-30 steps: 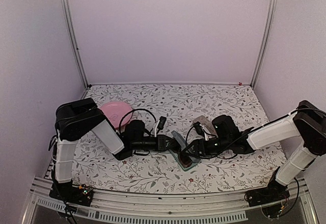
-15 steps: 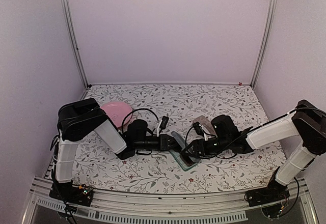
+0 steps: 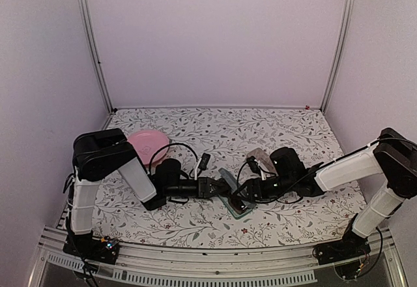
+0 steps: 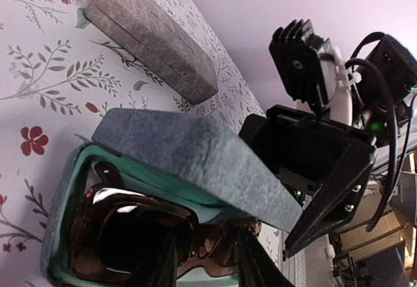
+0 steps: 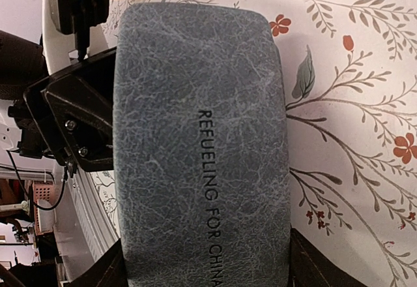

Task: Organize the sunglasses
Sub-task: Adjust the sunglasses at the center of the board.

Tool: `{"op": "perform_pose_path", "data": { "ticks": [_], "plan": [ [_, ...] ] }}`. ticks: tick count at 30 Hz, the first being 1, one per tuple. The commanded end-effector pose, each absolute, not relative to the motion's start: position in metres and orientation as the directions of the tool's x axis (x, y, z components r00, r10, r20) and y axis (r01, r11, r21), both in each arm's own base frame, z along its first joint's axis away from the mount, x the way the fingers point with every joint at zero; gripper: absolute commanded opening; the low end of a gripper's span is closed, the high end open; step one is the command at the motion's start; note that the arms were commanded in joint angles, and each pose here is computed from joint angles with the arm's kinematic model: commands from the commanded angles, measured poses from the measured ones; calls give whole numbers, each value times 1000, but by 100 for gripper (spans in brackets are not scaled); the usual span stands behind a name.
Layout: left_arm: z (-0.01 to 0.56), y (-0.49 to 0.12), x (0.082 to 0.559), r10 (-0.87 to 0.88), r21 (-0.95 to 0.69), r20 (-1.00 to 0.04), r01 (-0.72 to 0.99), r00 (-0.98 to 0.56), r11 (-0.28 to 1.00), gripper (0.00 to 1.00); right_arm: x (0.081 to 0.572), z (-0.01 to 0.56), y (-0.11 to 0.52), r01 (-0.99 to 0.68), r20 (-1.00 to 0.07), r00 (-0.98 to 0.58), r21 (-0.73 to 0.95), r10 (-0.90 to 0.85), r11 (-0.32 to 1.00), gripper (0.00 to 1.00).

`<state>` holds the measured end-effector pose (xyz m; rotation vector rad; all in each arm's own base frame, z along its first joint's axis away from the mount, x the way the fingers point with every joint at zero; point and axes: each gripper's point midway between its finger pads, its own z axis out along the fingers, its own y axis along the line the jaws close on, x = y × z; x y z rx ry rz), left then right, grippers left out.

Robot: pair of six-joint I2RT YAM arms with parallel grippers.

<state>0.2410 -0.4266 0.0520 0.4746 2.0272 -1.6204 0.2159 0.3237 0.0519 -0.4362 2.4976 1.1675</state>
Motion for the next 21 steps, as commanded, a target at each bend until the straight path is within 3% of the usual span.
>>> {"op": "perform_pose_path", "data": {
  "ticks": [1, 7, 21],
  "plan": [
    [74, -423, 236, -58, -782, -613, 594, -788, 189, 35, 220, 43, 319, -417, -445, -886, 642, -130, 644, 22],
    [85, -417, 232, -67, -772, -628, 611, -775, 176, 40, 220, 41, 318, -416, -444, -886, 639, -131, 647, 22],
    [70, -432, 241, -51, -777, -621, 606, -782, 170, 39, 220, 44, 320, -423, -448, -884, 642, -135, 639, 21]
  ]
}}
